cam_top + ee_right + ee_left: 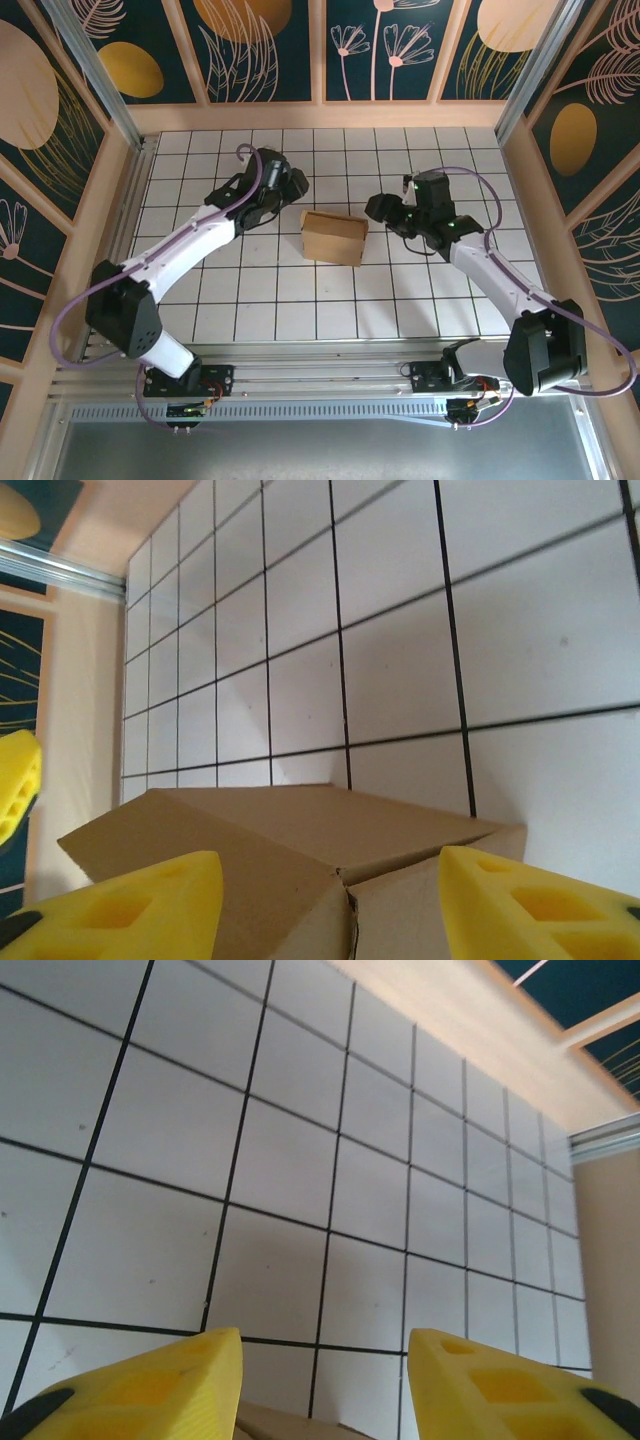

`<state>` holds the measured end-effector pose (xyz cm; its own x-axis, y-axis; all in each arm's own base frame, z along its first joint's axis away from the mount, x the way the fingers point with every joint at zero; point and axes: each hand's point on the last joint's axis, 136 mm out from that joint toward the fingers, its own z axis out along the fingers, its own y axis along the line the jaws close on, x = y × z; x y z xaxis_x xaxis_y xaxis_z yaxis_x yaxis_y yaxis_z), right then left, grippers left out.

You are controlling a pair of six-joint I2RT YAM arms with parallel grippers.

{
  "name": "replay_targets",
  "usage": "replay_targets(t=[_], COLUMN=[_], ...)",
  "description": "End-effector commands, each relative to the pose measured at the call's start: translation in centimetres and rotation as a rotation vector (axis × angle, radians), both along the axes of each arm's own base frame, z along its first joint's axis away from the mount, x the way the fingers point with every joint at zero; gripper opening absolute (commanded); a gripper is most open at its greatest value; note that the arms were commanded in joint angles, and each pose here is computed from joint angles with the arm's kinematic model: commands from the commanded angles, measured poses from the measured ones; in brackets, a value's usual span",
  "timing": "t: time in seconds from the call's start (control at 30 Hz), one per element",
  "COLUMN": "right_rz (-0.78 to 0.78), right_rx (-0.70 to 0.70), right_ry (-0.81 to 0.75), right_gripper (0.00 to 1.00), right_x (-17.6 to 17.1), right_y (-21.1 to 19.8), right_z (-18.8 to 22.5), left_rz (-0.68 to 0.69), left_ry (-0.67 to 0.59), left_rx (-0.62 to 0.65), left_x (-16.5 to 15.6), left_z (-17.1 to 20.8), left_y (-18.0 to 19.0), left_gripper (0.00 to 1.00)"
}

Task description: Fold the paper box

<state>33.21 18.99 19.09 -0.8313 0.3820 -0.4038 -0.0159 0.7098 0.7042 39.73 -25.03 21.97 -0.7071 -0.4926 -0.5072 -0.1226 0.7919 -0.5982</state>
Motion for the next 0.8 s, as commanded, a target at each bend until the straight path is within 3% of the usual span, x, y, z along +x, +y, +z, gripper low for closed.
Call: replay_targets(t=[0.0,0.4,0.77], right_rz=[0.007,0.02,-0.008], right_rx=[0.054,0.028,-0.069], right_ry=[0.022,0.057,0.078], right_gripper=[0.6,0.57,0.55], right_x=[-0.5,-2.4,-3.4], right_y=[0.5,0.7,0.4], right_z=[0.7,-1.7,-5.5], left_rz=[-0.004,-0.161,-0.147], left_ry=[0.11,0.128,0.205], left_rx=[0.043,-0.126,-0.111], left_x=[-1.0,-4.1,-6.0], left_z=[-2.0,-4.0,-8.4], left_y=[0.4,-2.0,-1.0], left_gripper=[0.45,0.44,0.39])
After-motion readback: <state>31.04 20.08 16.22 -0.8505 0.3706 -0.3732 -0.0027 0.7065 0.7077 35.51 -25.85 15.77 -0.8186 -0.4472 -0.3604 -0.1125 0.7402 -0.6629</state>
